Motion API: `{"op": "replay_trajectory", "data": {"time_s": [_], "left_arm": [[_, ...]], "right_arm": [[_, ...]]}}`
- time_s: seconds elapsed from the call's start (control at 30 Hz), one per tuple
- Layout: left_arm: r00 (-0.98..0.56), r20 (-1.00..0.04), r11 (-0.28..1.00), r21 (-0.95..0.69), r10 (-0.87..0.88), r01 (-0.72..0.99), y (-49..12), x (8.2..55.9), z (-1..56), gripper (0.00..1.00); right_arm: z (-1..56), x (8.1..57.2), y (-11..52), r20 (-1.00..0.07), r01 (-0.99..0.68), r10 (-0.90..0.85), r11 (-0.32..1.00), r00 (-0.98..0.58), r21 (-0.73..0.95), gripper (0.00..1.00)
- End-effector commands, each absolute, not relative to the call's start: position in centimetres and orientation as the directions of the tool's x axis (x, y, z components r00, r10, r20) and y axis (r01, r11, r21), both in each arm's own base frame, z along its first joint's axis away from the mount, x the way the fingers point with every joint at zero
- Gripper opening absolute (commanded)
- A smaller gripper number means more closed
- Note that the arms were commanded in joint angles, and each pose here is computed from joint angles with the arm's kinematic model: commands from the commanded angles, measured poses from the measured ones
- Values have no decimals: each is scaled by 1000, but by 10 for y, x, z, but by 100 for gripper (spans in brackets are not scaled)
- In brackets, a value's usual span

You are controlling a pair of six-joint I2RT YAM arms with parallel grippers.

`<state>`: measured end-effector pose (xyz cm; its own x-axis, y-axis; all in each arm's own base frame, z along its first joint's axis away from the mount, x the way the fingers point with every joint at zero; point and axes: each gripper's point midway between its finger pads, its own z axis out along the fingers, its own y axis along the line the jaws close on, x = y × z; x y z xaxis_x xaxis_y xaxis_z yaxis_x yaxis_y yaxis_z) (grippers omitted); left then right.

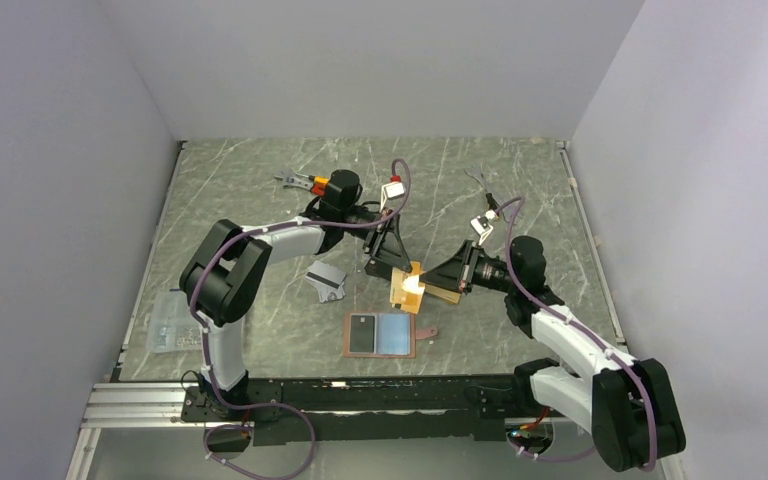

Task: Put the credit cards into the card holder
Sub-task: Pick up the credit card from the center of the board.

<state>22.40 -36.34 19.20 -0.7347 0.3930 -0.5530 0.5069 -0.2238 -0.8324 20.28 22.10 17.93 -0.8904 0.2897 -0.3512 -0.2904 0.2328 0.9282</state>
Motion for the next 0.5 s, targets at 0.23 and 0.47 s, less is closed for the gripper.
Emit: {"op": "replay_trajectory", "data": {"time_s": [0.23,0.47], "left_arm": [[-692,-604,-188,-791,396,582,-356,239,196,11],[-644,-653,-157,-740,398,654,-356,261,192,13]], "right_arm": [[172,204,194,-423,-261,322,441,-847,859,0],[167,199,182,-425,-223,329,504,-843,834,0]]}}
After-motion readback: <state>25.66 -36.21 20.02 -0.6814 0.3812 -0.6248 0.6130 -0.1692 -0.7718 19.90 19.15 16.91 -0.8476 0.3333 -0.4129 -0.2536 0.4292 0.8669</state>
